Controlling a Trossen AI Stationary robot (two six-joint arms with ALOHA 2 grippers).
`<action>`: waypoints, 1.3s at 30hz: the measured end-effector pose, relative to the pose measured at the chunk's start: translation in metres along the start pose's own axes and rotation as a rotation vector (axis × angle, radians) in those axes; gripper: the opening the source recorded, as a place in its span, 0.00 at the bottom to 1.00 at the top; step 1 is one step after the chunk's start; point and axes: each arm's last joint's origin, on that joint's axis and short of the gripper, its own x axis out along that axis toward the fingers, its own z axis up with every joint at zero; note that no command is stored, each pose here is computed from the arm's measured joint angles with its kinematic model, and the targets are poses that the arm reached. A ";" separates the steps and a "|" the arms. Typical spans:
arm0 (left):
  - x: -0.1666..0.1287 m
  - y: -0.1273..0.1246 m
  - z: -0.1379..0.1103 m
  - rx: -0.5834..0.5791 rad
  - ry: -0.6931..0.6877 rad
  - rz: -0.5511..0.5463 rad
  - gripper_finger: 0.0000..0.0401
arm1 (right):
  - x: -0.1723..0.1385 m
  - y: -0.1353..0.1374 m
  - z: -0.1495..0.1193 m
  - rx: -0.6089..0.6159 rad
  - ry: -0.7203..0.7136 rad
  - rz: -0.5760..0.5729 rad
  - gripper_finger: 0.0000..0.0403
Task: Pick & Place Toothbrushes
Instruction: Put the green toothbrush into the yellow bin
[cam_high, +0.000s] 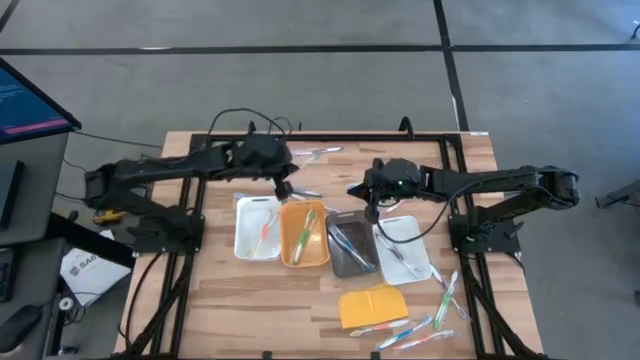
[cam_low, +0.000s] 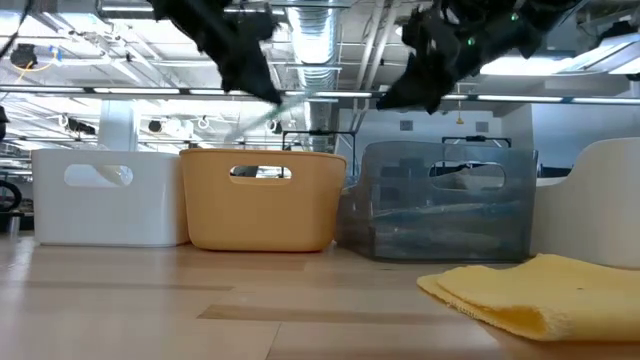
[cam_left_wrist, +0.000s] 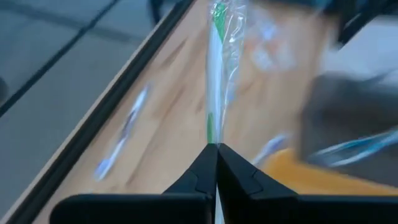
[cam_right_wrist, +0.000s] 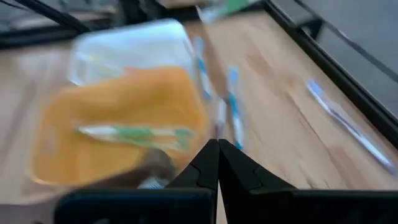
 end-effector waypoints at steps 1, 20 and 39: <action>-0.007 -0.006 -0.001 0.001 -0.053 -0.024 0.00 | 0.000 0.005 0.002 -0.007 -0.025 0.024 0.00; -0.064 -0.052 -0.017 -0.002 -0.850 -0.436 0.00 | -0.034 0.023 0.083 -0.084 -0.790 0.242 0.14; -0.071 -0.093 -0.031 0.798 -0.842 -0.071 0.00 | -0.010 0.020 0.056 0.920 -0.117 0.621 0.71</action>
